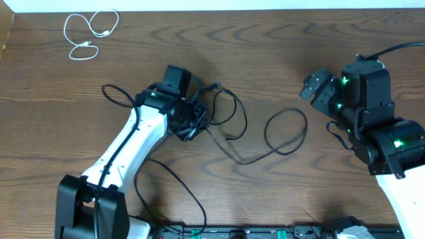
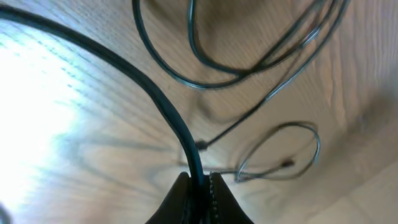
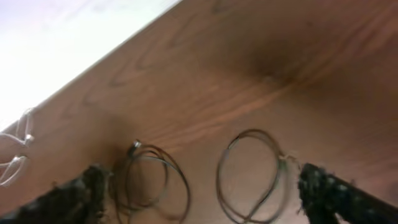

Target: Untangle cables

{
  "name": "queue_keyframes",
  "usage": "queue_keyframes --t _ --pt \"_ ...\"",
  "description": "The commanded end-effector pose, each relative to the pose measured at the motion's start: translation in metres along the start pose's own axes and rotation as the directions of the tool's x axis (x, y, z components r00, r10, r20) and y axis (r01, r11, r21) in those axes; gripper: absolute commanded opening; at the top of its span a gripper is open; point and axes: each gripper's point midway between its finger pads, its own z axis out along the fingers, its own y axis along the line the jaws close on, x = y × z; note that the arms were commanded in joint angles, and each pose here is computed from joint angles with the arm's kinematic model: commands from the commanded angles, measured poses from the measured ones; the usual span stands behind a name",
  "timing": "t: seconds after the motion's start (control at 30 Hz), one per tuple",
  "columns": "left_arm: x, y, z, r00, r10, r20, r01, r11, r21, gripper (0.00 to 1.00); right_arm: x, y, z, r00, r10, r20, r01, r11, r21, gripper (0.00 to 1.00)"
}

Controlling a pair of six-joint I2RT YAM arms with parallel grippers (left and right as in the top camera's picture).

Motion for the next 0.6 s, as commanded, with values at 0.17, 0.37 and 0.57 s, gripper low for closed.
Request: queue_keyframes --t 0.17,0.37,0.57 --pt "-0.001 -0.050 -0.122 0.896 0.392 0.211 -0.394 0.919 -0.034 0.07 0.009 -0.008 0.007 0.997 -0.054 -0.056 0.057 0.997 0.050 0.99" --pt "0.020 -0.084 -0.202 0.812 0.485 0.325 -0.522 0.852 0.034 0.07 0.020 -0.006 0.018 0.990 -0.074 -0.119 0.080 0.996 0.046 0.99" --pt "0.052 -0.121 -0.282 0.735 0.487 0.471 -0.625 0.756 0.195 0.07 0.027 -0.011 0.027 0.985 -0.078 -0.157 0.091 0.993 0.077 0.99"
